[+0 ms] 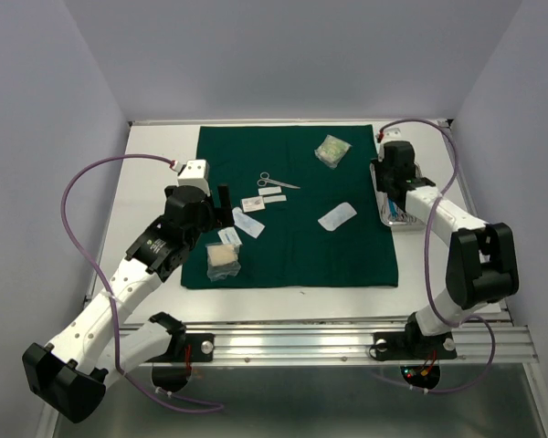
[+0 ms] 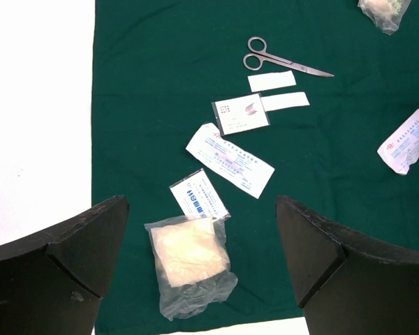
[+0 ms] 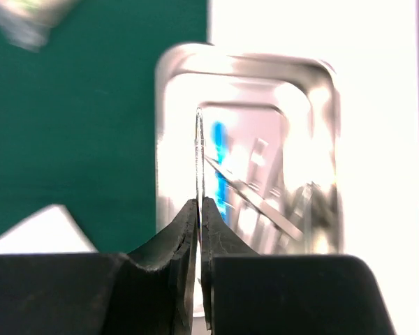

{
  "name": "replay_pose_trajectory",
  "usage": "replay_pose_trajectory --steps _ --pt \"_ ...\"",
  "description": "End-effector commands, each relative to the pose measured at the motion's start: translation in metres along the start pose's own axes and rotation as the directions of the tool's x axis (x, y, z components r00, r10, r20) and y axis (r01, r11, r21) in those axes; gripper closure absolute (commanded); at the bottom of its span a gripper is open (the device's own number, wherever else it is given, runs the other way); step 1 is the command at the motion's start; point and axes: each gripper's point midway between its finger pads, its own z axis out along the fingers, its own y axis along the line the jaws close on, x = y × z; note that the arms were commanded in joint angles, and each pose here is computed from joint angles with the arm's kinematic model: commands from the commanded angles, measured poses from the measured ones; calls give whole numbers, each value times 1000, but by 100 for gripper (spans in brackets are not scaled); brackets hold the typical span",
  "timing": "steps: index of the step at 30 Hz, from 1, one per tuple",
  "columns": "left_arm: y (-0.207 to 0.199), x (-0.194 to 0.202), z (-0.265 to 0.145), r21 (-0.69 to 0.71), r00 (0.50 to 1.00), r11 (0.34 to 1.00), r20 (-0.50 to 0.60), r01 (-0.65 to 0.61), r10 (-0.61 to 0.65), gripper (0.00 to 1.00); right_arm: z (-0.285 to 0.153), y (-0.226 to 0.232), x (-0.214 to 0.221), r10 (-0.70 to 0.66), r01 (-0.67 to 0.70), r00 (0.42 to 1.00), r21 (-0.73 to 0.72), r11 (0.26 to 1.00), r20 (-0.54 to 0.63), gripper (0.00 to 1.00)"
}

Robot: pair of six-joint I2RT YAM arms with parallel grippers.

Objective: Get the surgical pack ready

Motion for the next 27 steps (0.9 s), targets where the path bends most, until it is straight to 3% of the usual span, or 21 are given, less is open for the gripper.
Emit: replay_pose_trajectory --steps 1,9,14,23,27 --pt "0 -11 -3 5 999 1000 44 10 -10 1 -5 -38 1 32 -37 998 85 996 55 99" --pt "1 -10 -2 1 999 1000 37 7 -7 1 9 -50 27 34 -35 999 126 991 14 97" --pt "2 -12 -5 -1 999 1000 46 11 -11 1 10 -44 23 51 -52 999 96 994 20 67" --pt "2 -10 -2 -8 999 1000 38 10 -9 1 -16 -26 -33 109 -103 985 -49 993 134 63" --pt "3 -11 -2 -13 999 1000 39 10 -9 1 -25 15 -53 74 -52 985 -136 989 158 63"
